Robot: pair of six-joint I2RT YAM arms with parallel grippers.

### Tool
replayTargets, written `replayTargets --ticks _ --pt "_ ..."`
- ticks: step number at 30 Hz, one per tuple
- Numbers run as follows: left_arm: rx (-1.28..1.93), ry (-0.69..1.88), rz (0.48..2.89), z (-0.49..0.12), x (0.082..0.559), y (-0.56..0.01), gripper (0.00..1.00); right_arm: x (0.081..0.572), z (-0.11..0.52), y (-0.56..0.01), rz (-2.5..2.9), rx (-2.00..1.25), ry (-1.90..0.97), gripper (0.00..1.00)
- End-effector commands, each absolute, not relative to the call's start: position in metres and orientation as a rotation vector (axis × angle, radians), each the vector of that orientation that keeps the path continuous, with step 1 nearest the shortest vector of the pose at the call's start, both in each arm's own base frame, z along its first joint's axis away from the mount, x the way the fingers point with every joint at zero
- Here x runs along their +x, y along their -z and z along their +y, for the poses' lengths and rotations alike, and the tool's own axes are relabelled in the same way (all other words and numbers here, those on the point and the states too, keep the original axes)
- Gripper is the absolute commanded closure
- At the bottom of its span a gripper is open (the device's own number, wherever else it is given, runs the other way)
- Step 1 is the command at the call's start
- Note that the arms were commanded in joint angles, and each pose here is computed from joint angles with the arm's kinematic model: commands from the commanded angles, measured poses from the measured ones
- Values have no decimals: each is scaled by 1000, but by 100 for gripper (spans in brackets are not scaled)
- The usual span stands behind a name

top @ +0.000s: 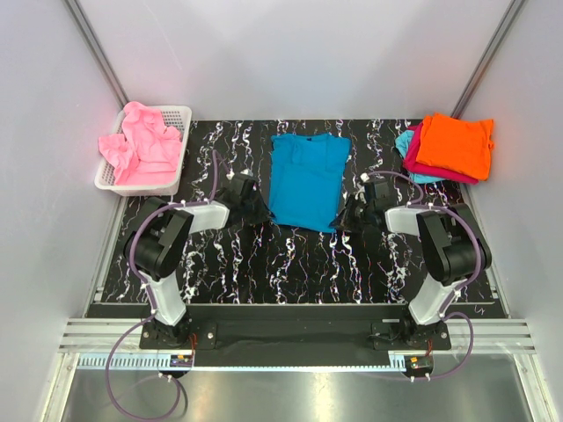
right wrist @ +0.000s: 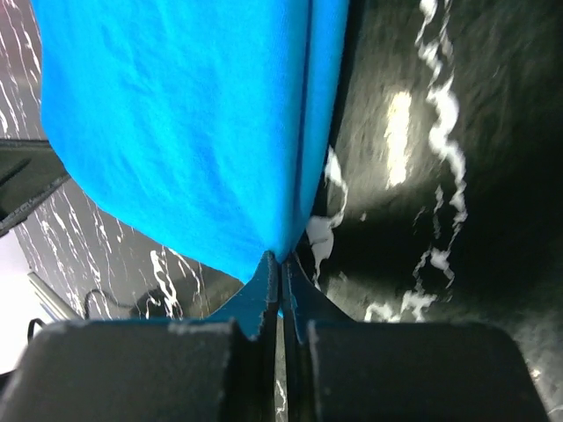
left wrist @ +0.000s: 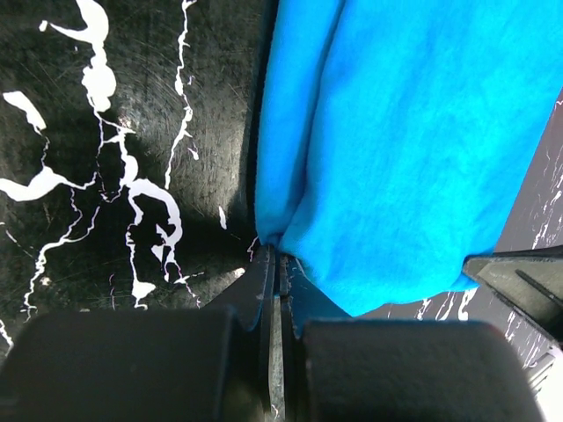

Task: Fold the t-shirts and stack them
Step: Fold the tshirt

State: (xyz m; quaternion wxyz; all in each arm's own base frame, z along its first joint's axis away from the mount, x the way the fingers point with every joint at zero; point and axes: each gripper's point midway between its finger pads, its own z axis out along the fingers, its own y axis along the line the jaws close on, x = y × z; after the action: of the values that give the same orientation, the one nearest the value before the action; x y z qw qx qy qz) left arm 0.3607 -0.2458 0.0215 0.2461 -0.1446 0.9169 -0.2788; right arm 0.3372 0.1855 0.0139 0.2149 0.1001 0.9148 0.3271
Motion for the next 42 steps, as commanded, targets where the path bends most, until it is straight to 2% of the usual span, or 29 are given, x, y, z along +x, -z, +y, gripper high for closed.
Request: replayTargets --ticks 1,6,16,22,32,42 --pt "-369 782 2492 -246 351 -28 100 289 180 10 2709 318 -818 100" --pt "-319 769 2475 -245 323 -42 100 269 191 -13 2704 255 -738 100" --pt "-254 580 2426 -213 229 -74 100 225 193 -43 2693 317 -643 100" --pt "-310 584 2341 -190 205 -101 100 207 183 -69 2620 359 -630 100" --pt "-371 543 2257 -176 204 -130 100 223 169 -128 2473 310 -566 100" --pt "-388 327 2118 -177 258 -190 100 300 171 -181 2316 207 -354 100"
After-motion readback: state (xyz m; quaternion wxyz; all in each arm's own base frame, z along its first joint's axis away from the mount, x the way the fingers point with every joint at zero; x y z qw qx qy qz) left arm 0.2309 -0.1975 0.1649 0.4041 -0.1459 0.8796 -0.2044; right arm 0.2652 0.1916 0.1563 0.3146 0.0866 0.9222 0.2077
